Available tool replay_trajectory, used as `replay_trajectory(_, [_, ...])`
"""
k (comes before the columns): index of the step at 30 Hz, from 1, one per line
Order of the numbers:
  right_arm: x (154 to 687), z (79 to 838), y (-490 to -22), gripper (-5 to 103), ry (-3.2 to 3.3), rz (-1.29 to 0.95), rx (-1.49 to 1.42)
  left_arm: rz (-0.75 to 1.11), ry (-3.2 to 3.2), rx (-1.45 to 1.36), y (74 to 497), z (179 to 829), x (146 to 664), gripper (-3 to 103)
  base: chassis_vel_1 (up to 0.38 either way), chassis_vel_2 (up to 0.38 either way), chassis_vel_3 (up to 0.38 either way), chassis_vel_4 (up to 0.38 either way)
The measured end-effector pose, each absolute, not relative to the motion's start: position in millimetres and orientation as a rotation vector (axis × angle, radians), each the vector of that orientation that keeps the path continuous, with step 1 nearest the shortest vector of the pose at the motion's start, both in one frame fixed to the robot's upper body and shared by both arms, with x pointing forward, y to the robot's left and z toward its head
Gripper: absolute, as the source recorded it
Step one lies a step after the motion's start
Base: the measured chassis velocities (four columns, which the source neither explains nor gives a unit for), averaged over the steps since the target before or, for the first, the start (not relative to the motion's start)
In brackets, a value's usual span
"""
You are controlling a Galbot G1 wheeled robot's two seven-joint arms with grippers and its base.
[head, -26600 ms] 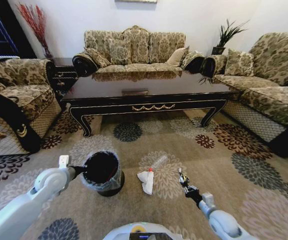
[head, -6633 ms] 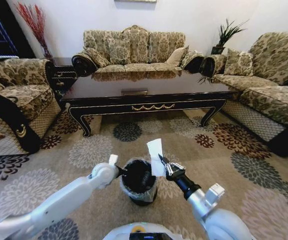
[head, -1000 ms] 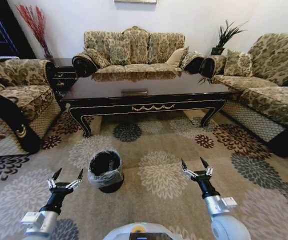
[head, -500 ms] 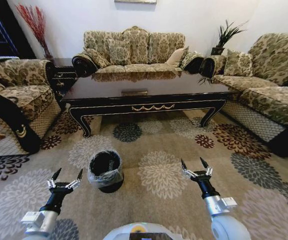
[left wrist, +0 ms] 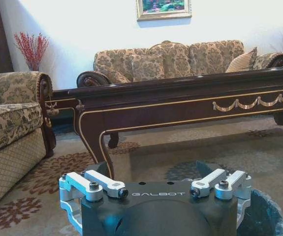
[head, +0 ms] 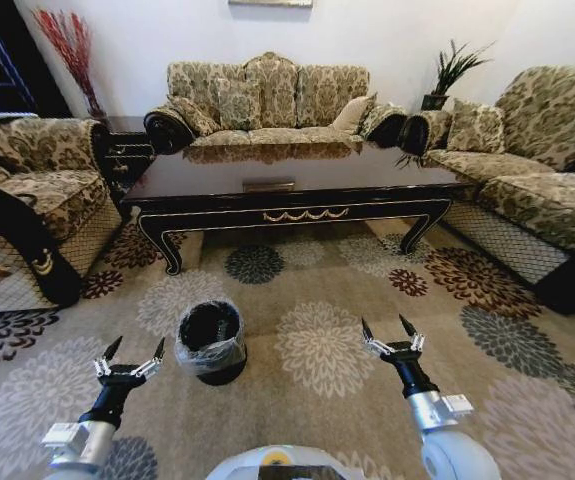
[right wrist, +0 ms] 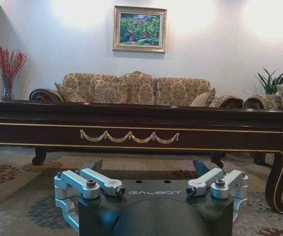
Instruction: Move to the front of the table and pick up the trash from the floor, then place it into the trash bin.
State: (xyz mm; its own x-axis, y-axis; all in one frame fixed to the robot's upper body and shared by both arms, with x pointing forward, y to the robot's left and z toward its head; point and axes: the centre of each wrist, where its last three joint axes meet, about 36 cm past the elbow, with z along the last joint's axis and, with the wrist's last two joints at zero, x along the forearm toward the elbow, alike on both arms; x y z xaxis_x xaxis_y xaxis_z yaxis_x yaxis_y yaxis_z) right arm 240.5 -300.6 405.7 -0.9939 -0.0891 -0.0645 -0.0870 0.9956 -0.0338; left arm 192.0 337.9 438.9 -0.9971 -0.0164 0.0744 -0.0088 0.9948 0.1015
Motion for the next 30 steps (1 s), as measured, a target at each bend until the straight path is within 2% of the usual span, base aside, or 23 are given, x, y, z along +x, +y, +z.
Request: replay_trajectory(30, [240.4,405.7,-300.6,100,3.072,-0.047,-0.135,-0.155,-3.062,0.02,337.9,439.0,192.0,100,0.084,-0.087,-0.088,0.089])
